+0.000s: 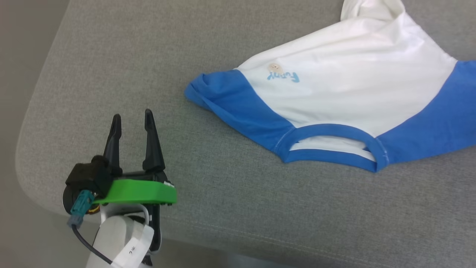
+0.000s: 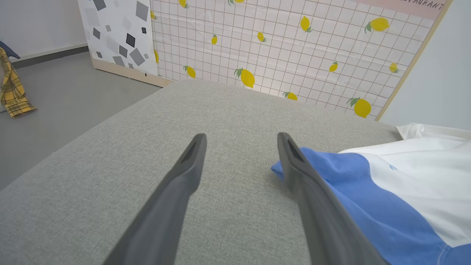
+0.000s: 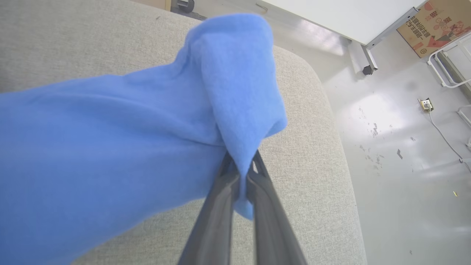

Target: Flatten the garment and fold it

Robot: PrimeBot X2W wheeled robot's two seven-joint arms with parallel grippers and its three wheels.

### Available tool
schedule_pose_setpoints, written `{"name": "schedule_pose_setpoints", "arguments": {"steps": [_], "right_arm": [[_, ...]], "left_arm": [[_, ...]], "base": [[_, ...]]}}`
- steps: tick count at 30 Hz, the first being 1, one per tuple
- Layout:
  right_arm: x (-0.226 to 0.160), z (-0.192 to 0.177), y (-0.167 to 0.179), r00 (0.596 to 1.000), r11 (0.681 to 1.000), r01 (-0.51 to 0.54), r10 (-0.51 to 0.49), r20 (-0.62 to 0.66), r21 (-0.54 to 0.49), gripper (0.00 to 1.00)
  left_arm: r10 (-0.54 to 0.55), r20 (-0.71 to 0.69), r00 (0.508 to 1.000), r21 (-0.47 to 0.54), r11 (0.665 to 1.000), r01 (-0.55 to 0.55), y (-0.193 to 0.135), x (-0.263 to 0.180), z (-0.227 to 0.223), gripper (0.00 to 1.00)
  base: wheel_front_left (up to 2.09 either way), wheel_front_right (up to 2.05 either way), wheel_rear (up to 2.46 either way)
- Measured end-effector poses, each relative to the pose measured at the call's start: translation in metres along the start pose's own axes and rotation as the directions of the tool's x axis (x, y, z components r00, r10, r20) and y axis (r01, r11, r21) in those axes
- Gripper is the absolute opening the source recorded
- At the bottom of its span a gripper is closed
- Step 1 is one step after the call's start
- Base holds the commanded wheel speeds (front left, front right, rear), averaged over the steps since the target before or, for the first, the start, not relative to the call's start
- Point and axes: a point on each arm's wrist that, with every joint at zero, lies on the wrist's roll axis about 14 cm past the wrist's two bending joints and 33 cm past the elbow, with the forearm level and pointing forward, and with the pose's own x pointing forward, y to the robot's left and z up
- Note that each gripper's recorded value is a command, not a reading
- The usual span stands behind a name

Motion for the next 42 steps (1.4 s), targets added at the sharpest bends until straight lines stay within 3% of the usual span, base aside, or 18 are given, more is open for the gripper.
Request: {"name": "schedule_pose_setpoints", "arguments": {"steps": [3,4,5,6,10,15,21,27,33,42], "right_arm": [[0.014,-0.007,0.008,1.0,1.0,-0.006,0.006,-0.03,0.004,0.0],[0.018,-0.008,0.012,1.0,1.0,-0.011,0.011,-0.028,0.005,0.14],[0.022,-0.008,0.017,1.0,1.0,-0.019,0.019,-0.024,0.007,0.43],[0.025,-0.01,0.022,0.999,1.0,-0.028,0.028,-0.025,0.009,1.0],[0.029,-0.021,0.039,0.998,0.997,-0.062,0.063,-0.026,0.042,1.0],[0.014,-0.009,0.048,0.992,0.988,-0.097,0.086,0.087,0.123,1.0],[-0.035,-0.01,0.065,0.964,0.961,-0.178,0.127,0.234,0.211,1.0],[-0.091,-0.021,0.09,0.919,0.934,-0.274,0.185,0.347,0.228,1.0],[-0.137,-0.04,0.105,0.893,0.911,-0.336,0.226,0.39,0.24,1.0],[-0.165,-0.047,0.109,0.88,0.893,-0.368,0.244,0.407,0.26,1.0]], "left_arm": [[0.003,-0.005,1.0,0.006,1.0,-0.003,0.001,0.005,-0.004,1.0],[0.005,-0.008,1.0,0.009,1.0,-0.005,0.002,0.006,-0.005,1.0],[0.009,-0.012,1.0,0.011,1.0,-0.009,0.003,0.007,-0.007,1.0],[0.011,-0.015,1.0,0.013,1.0,-0.011,0.003,0.008,-0.008,1.0],[0.016,-0.025,1.0,0.016,1.0,-0.016,0.004,0.009,-0.013,1.0],[0.01,-0.013,1.0,0.008,1.0,-0.01,0.001,0.008,-0.007,1.0],[-0.017,-0.002,1.0,-0.012,1.0,0.017,-0.008,0.002,0.0,1.0],[-0.068,-0.017,0.998,-0.035,0.997,0.068,-0.025,-0.007,-0.003,1.0],[-0.141,-0.128,0.982,-0.1,0.987,0.128,-0.053,-0.012,-0.03,1.0],[-0.205,-0.36,0.91,-0.123,0.977,0.172,-0.095,0.005,-0.064,1.0]], "base": [[0.0,0.0,0.0],[0.0,0.0,0.0],[0.0,0.0,0.0],[0.0,0.0,0.0],[0.0,0.0,0.0],[0.0,0.0,0.0],[0.0,0.0,0.0],[0.0,0.0,0.0],[0.0,0.0,0.0],[0.0,0.0,0.0]]}}
